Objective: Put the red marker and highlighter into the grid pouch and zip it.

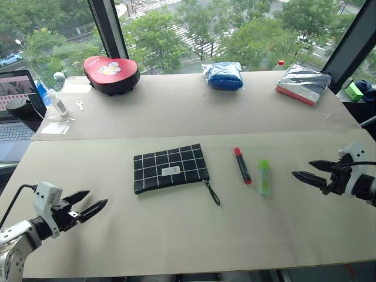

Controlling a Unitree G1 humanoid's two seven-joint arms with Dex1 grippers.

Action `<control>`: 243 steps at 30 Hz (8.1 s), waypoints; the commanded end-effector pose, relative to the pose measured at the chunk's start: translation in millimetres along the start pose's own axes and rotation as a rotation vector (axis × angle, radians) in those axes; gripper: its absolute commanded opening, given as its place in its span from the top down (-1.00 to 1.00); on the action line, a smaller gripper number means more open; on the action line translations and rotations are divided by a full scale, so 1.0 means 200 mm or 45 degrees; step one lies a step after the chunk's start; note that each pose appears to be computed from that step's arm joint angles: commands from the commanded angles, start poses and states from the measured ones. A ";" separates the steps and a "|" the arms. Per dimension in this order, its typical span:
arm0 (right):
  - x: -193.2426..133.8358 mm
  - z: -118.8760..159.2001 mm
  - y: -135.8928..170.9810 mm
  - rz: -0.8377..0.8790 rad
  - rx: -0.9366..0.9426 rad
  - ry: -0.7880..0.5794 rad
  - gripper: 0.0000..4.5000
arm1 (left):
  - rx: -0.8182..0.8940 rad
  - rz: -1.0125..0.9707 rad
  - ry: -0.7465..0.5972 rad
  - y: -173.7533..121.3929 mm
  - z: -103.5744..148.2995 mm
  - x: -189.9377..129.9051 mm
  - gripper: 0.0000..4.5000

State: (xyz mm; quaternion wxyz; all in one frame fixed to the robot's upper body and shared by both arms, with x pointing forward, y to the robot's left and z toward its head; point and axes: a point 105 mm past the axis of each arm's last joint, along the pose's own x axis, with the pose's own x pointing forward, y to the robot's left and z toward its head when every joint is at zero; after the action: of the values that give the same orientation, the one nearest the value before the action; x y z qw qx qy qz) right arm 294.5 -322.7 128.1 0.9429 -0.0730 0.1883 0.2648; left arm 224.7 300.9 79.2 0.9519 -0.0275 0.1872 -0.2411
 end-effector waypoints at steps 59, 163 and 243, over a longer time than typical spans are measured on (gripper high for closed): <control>0.86 0.20 1.00 0.698 -0.953 0.050 0.98 | 1.558 -0.474 -0.156 -0.18 0.27 0.30 -1.00; 0.93 0.53 0.74 0.248 -0.135 -0.269 -0.49 | 0.878 -0.354 -0.529 -0.51 0.53 0.61 1.00; 1.06 0.71 1.32 0.676 -0.336 -0.249 0.99 | 0.826 -0.369 -0.553 -0.55 0.52 0.68 1.00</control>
State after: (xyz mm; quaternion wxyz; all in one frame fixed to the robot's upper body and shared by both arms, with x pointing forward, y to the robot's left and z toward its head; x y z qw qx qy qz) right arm 384.9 14.9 154.8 0.8562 -0.1234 0.0964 0.4924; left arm 325.3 140.0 133.6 0.8909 0.1913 -0.0823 -0.4037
